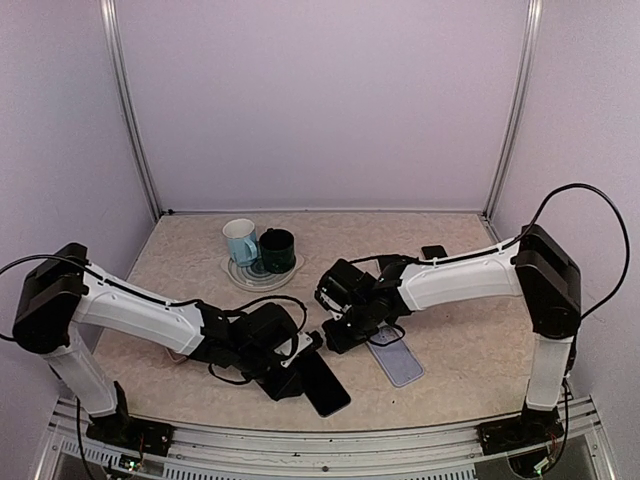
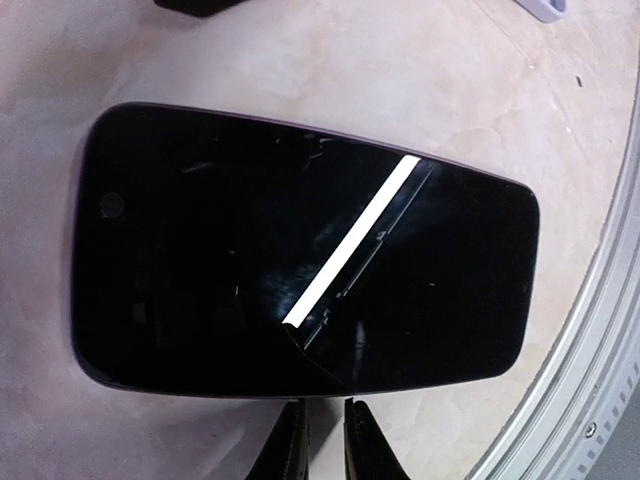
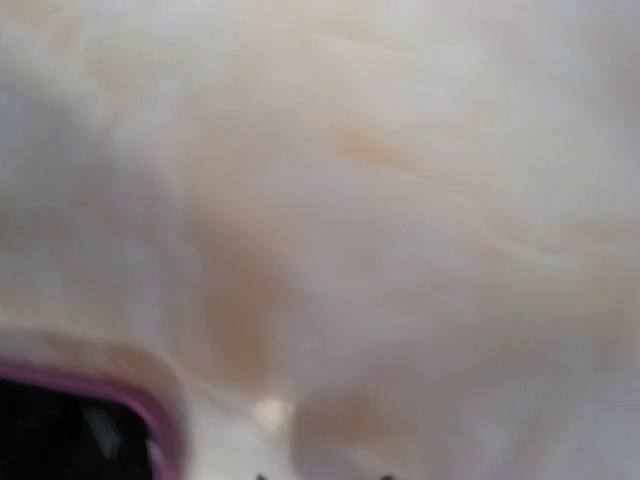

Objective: Put the phone into the phone case

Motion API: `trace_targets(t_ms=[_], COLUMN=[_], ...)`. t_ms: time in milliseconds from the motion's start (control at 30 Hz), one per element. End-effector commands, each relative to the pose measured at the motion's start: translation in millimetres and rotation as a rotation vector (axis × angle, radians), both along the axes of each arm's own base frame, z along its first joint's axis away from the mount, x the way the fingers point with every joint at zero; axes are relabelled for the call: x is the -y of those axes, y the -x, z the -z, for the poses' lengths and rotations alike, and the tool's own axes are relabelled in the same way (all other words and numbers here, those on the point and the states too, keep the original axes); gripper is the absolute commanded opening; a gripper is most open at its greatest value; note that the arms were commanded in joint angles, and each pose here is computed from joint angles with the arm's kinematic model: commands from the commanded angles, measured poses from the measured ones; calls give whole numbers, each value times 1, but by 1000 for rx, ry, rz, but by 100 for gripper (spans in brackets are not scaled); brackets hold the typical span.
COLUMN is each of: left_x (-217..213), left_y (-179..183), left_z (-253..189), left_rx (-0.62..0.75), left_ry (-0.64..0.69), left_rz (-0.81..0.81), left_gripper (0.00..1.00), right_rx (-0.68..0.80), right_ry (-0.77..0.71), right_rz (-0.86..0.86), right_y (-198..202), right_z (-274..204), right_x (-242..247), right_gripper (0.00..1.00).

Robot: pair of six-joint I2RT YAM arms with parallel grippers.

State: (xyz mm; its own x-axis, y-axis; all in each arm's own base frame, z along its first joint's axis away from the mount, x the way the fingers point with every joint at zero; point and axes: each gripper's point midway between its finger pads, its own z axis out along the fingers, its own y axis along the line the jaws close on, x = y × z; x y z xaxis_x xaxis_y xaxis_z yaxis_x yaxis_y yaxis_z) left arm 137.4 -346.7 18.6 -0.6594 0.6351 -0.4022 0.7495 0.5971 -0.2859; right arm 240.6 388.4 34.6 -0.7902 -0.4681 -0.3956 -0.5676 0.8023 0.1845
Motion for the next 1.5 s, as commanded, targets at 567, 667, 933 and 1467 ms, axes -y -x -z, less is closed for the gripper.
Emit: trace_targets(t_ms=[567, 667, 933, 1467], left_x=[-120, -121, -120, -112], left_y=[-133, -131, -130, -140], left_z=[-122, -115, -109, -113], left_rx=[496, 497, 493, 468], left_ry=[104, 88, 73, 5], left_rz=[-686, -660, -636, -653], left_gripper=[93, 93, 93, 92], right_rx=[-71, -100, -154, -214], right_ry=[269, 315, 392, 415], right_rz=[-4, 0, -72, -151], right_y=[70, 78, 99, 89], right_z=[6, 13, 21, 31], right_x=[-24, -22, -38, 27], right_gripper=[99, 99, 99, 83])
